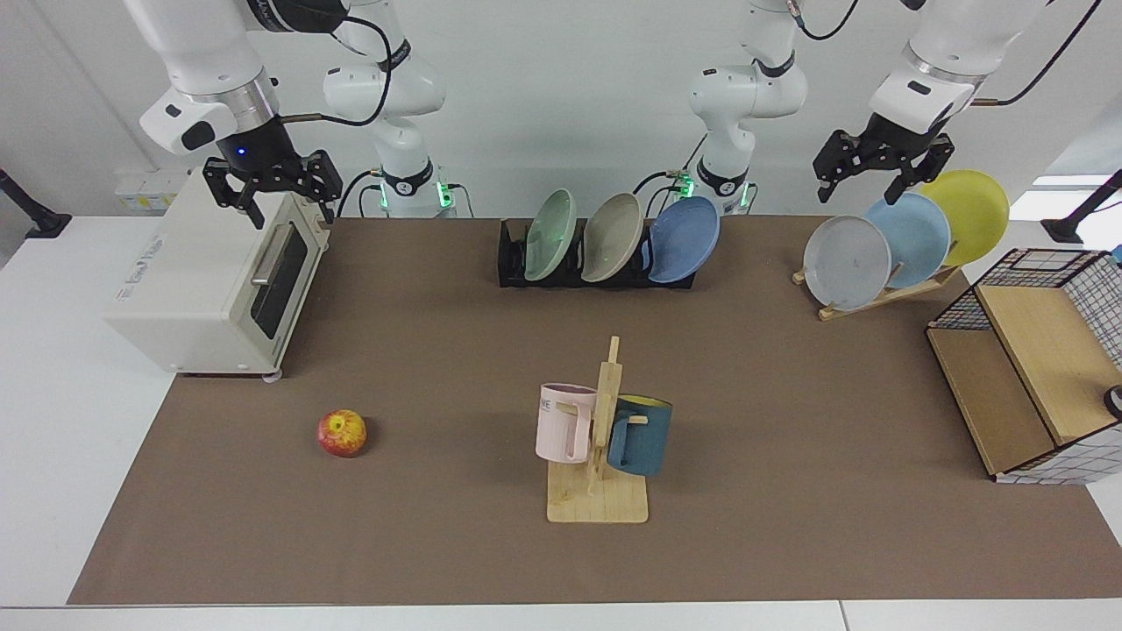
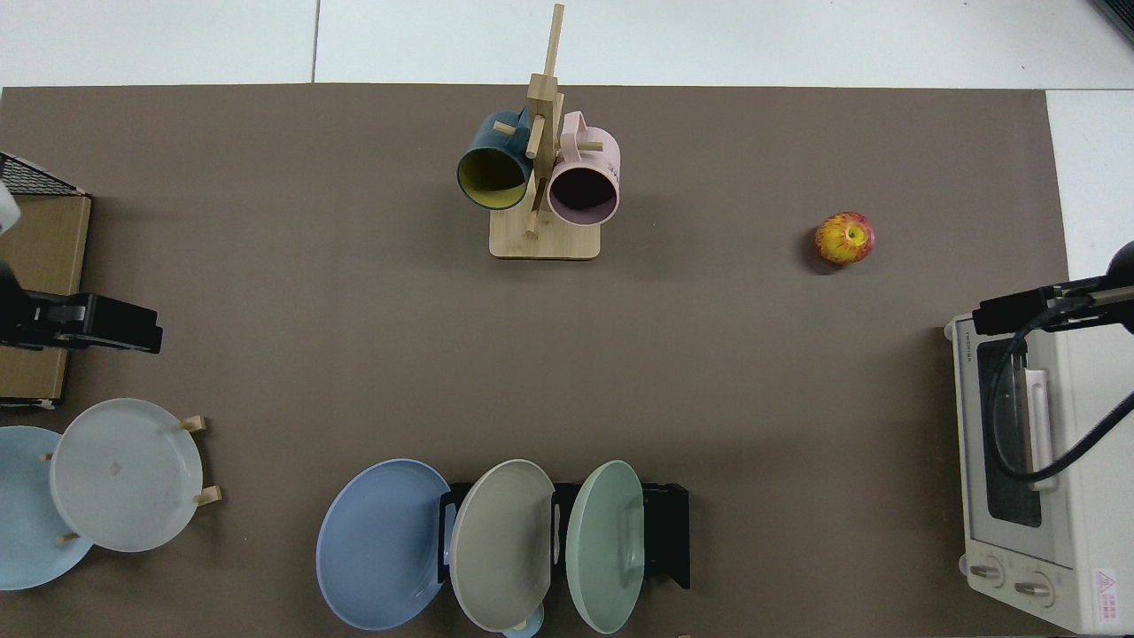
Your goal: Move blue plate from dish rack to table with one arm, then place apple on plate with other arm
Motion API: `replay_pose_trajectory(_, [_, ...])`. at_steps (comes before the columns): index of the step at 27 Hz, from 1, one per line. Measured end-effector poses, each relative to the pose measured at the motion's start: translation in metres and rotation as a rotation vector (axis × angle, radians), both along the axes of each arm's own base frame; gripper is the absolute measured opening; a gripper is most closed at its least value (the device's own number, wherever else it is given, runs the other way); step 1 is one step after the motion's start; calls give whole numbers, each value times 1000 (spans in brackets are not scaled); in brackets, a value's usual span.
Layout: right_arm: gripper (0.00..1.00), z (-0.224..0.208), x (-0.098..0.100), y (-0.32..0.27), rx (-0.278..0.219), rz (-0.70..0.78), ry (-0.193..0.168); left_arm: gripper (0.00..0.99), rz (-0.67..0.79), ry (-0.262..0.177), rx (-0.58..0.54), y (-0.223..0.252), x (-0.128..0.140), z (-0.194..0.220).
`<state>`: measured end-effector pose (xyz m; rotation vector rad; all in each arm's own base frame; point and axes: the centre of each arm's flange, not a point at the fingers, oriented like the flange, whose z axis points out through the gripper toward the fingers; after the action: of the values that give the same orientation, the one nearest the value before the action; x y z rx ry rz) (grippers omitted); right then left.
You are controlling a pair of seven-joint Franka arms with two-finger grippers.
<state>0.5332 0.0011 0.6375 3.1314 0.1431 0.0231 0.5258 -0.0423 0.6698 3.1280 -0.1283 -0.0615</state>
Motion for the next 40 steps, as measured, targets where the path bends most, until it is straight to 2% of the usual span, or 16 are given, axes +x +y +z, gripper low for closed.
replay_pose_trajectory(24, [996,0,0,16,0,30,0,991,-4,9,2,-2,-5,0])
replay_pose_trajectory(34, [996,0,0,8,0,16,0,991,-6,39,7,-3,-20,-11])
replay_pose_trajectory(37, [996,1,2,6,1,7,-16,991,-9,49,10,-5,-27,-14])
replay_pose_trajectory(40, [1000,2,8,2,2,-17,-57,991,-20,60,13,-10,-34,-19])
